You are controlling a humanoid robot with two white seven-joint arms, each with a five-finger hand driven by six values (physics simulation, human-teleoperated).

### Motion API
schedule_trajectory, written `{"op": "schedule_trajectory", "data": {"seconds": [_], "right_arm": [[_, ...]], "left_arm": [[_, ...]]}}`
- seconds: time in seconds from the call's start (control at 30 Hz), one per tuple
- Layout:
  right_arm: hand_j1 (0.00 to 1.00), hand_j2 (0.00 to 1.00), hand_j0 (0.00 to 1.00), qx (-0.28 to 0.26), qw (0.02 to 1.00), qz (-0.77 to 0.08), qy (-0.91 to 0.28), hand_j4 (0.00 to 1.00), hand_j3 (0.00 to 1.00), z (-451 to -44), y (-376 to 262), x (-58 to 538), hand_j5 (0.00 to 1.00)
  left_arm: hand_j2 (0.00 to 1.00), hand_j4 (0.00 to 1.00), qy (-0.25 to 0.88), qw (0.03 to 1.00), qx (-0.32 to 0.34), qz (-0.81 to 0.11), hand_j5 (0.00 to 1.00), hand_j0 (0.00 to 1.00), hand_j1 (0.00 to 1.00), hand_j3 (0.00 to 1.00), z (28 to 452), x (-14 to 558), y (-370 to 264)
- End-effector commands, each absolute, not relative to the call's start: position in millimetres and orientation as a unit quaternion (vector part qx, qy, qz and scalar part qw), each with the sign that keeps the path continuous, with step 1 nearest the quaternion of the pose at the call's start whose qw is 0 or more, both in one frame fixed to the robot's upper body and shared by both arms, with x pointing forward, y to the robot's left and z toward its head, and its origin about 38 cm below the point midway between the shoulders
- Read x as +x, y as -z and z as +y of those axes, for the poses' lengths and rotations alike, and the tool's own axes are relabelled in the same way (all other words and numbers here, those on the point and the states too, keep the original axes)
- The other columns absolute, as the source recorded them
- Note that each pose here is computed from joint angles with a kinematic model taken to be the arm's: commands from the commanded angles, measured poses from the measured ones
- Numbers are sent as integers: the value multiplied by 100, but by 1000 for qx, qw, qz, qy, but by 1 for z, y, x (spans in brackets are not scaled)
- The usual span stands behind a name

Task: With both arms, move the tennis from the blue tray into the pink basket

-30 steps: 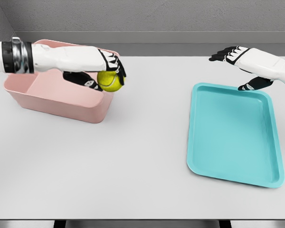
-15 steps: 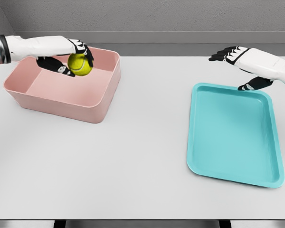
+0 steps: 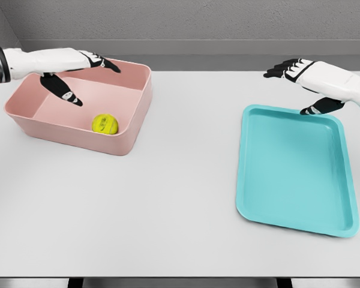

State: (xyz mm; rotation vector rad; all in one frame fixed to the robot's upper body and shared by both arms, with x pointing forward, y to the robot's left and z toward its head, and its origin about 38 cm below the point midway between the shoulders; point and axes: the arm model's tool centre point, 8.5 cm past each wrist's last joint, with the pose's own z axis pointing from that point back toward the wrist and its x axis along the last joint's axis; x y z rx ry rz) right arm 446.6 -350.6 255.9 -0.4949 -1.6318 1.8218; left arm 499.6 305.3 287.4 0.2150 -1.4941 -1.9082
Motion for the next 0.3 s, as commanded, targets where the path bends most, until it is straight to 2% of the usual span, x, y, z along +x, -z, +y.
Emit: {"op": "schedule_trajectory", "data": {"seconds": [0.0, 0.1, 0.27], "right_arm": [[100, 100, 100, -187, 319, -622, -690, 100, 100, -351, -256, 446, 100], [100, 100, 100, -188, 319, -622, -690, 100, 100, -351, -257, 447, 100], [100, 100, 100, -187, 319, -622, -690, 100, 100, -351, -256, 446, 100]], "left_arm": [[100, 100, 736, 320, 87, -590, 100, 100, 100, 100, 305, 485, -311], [100, 100, 746, 289, 74, -595, 100, 100, 100, 100, 313, 445, -331], [100, 100, 748, 308, 60, -584, 100, 100, 100, 100, 339, 402, -310]]}}
